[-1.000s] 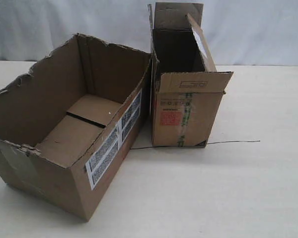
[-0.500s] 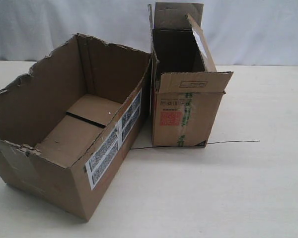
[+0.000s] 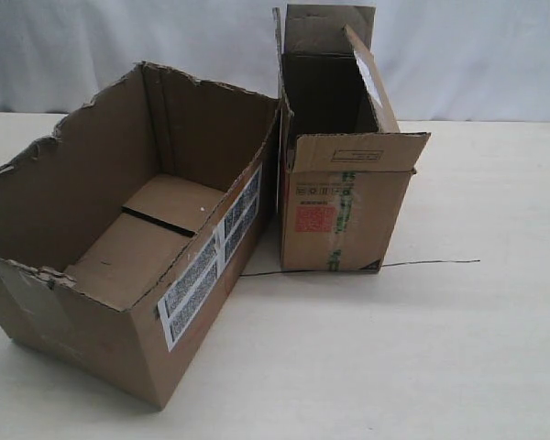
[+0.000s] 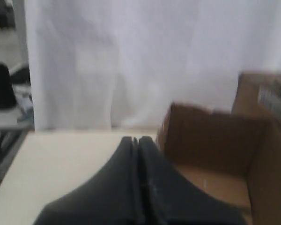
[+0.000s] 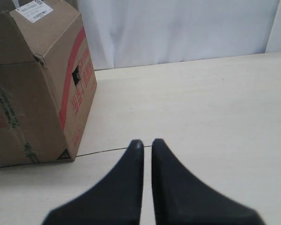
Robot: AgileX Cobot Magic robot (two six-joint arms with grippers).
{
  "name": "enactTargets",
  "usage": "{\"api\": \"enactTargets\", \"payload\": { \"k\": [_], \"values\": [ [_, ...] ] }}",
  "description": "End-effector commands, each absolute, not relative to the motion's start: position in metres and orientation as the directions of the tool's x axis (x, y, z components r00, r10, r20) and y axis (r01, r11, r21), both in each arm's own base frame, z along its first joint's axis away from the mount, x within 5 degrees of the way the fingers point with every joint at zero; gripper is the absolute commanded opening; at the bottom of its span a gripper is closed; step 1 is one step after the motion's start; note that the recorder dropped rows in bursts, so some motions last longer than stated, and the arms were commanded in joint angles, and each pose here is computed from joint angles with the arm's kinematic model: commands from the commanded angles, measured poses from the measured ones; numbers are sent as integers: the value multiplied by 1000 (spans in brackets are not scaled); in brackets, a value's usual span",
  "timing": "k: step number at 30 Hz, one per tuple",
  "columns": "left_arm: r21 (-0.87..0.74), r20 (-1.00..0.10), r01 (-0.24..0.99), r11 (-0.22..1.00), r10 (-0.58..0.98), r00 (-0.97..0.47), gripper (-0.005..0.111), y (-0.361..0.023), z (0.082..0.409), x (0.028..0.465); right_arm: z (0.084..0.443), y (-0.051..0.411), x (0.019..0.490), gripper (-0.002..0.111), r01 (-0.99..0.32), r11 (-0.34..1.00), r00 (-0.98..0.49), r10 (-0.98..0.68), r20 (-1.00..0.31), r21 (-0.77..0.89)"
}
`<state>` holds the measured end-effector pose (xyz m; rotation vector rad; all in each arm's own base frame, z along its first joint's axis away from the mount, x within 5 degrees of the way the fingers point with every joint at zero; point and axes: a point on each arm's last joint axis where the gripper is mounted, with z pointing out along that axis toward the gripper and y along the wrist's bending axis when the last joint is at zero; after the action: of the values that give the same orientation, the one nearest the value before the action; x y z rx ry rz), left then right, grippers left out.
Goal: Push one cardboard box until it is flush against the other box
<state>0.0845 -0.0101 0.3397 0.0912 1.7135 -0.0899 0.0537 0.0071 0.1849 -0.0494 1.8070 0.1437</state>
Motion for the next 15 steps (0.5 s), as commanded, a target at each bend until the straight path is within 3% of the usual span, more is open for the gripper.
{"api": "enactTargets", "payload": {
  "k": [1,3,6,8,11,15],
  "values": [
    [54,-654,217,975,199,-730,0,-12,360,117,184,7,54,5,-106,992,-239,41,-970,68],
    [37,-562,256,966,232,-794,0,-15,374,142,184,7,54,5,-106,992,-239,41,-970,68],
    [-81,-574,397,914,283,-769,0,-32,373,156,184,7,54,5,-107,992,-239,41,-970,68],
    [-175,-550,435,883,279,-787,0,-41,361,161,184,7,54,5,-107,992,-239,41,-970,68],
    [-176,-449,463,869,347,-823,0,-46,331,162,184,7,54,5,-107,992,-239,41,-970,68],
    [-208,-401,547,811,440,-803,0,-64,315,152,184,7,54,5,-107,992,-239,41,-970,68]
  ]
}}
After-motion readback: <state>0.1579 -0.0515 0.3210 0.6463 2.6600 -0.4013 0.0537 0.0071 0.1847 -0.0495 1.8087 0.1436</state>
